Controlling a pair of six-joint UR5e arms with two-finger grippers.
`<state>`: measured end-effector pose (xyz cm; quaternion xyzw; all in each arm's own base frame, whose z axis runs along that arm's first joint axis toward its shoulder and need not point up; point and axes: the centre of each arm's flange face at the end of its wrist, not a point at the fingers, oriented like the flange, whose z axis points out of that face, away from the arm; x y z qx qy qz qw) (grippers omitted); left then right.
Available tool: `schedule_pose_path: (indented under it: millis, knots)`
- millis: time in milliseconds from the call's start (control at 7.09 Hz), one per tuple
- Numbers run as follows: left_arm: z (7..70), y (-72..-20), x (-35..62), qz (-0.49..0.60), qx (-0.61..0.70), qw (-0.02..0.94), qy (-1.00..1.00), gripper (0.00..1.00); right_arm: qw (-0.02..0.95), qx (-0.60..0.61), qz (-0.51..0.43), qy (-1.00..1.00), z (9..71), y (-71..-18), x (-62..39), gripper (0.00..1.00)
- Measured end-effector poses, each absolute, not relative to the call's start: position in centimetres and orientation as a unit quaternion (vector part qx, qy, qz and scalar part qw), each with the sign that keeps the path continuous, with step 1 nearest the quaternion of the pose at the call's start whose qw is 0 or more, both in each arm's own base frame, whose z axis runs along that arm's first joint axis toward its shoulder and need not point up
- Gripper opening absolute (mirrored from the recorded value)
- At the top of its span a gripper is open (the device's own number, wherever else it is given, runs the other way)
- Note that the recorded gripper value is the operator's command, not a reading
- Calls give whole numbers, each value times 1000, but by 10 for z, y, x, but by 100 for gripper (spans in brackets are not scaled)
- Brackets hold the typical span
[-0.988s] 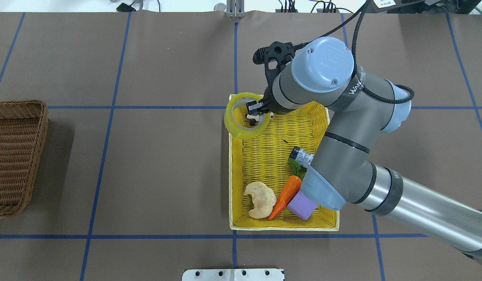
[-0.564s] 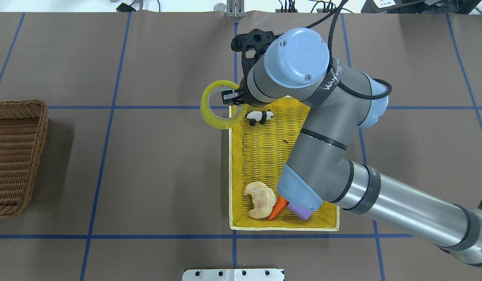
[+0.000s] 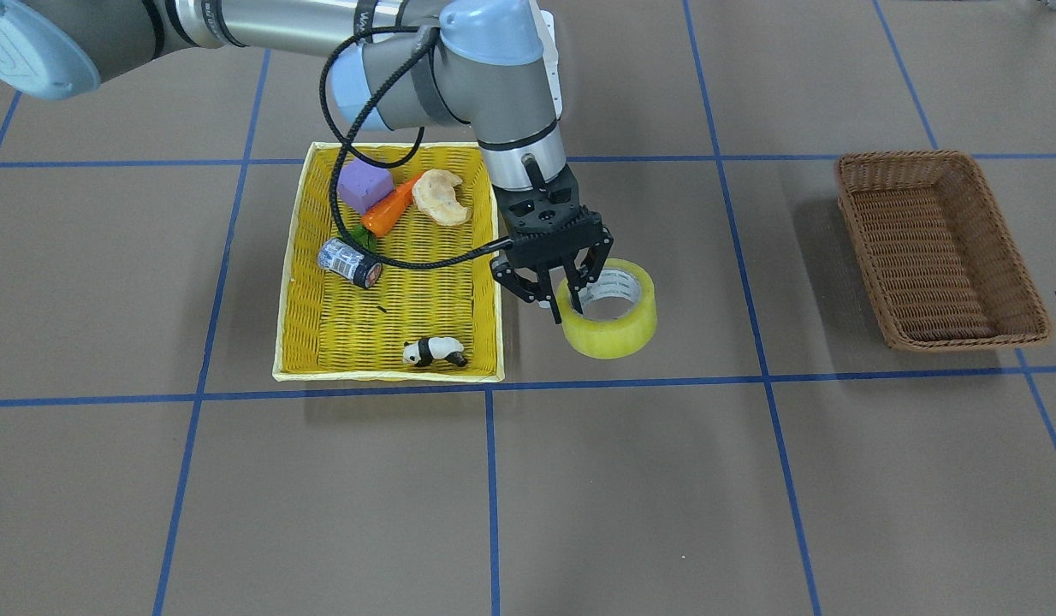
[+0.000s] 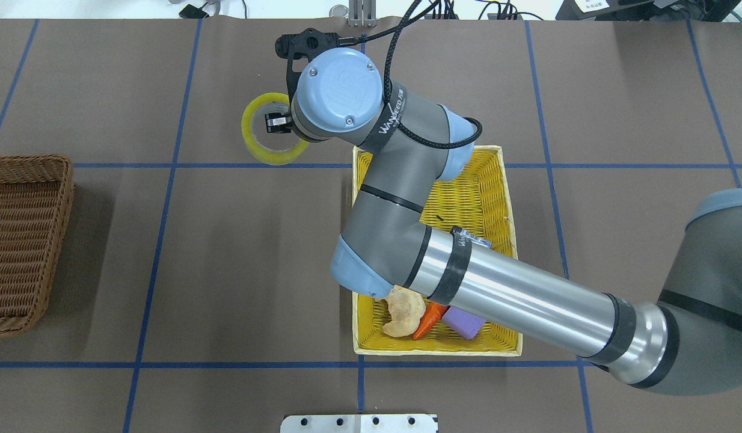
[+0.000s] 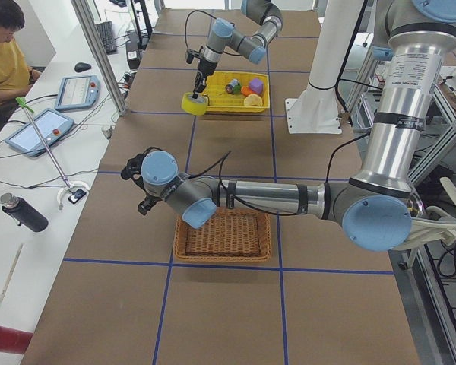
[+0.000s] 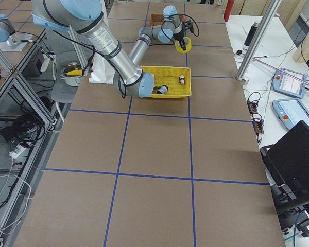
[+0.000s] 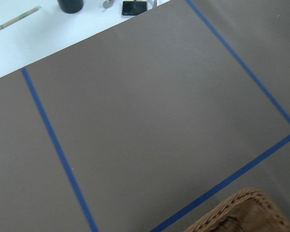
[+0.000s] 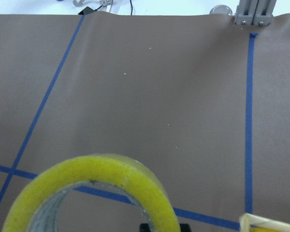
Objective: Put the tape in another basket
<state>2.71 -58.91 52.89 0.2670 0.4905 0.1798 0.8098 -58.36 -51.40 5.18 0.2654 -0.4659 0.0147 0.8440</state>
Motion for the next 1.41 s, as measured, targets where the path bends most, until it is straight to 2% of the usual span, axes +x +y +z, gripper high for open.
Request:
schedule_pose_path:
  millis: [423, 847, 1411]
  knots:
    - [460, -600, 98, 224, 236, 759, 563, 98, 828, 295, 16, -477, 14, -492, -617, 0]
    - [380, -592, 157, 217, 215, 735, 606, 98, 822, 311, 17, -477, -1, -472, -634, 0]
    - [323, -591, 197, 209, 191, 720, 633, 98, 795, 348, 31, -496, -25, -449, -641, 0]
